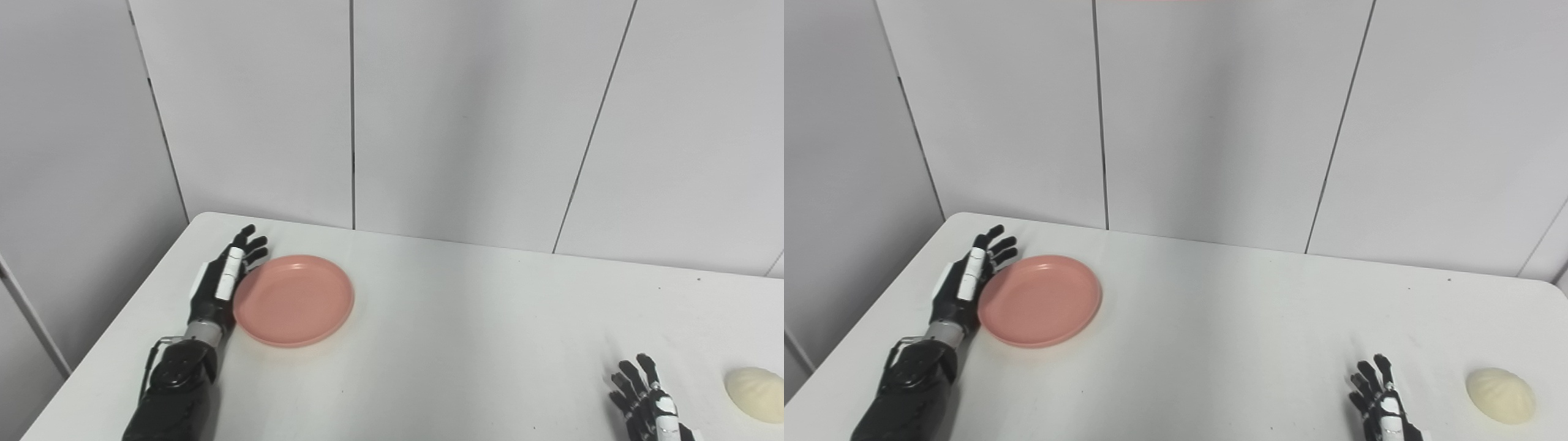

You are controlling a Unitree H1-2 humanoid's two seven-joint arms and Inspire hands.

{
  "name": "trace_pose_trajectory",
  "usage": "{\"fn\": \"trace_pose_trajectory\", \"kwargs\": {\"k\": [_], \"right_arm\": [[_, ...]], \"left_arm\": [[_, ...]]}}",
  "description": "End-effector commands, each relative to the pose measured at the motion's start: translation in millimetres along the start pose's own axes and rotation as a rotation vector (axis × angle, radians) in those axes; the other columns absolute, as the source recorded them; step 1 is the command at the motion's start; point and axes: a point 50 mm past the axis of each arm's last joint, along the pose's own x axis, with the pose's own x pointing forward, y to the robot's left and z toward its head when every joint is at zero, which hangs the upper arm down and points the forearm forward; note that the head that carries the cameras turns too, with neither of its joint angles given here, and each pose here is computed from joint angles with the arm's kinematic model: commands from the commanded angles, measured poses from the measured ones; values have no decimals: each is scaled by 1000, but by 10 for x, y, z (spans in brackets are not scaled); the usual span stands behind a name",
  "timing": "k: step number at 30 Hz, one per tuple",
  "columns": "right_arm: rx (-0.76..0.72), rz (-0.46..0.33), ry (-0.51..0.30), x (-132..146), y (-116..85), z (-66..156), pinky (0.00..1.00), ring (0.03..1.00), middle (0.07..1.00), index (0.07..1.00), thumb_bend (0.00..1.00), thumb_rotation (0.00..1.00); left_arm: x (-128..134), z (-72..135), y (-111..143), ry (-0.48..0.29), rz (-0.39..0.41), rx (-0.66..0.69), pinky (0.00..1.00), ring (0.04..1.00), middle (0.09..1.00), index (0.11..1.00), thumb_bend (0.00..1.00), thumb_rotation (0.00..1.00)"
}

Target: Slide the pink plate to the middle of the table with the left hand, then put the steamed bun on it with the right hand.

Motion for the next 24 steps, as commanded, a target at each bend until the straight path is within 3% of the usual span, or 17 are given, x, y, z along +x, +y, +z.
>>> {"fn": "trace_pose_trajectory", "kwargs": {"k": [1, 13, 24], "right_arm": [[12, 7, 1, -5, 49, -17, 934, 929, 942, 979, 774, 1000], [5, 12, -11, -11, 91, -25, 893, 906, 920, 963, 796, 1000], [8, 7, -6, -8, 164, -26, 866, 896, 913, 945, 870, 1000]], "left_arm": [[15, -88, -497, 41, -102, -17, 752, 866, 855, 857, 916, 892], [-58, -145, -1065, 82, -238, -15, 816, 888, 866, 862, 836, 908], [-175, -286, -1397, 132, -309, -19, 771, 877, 870, 889, 799, 931]]}}
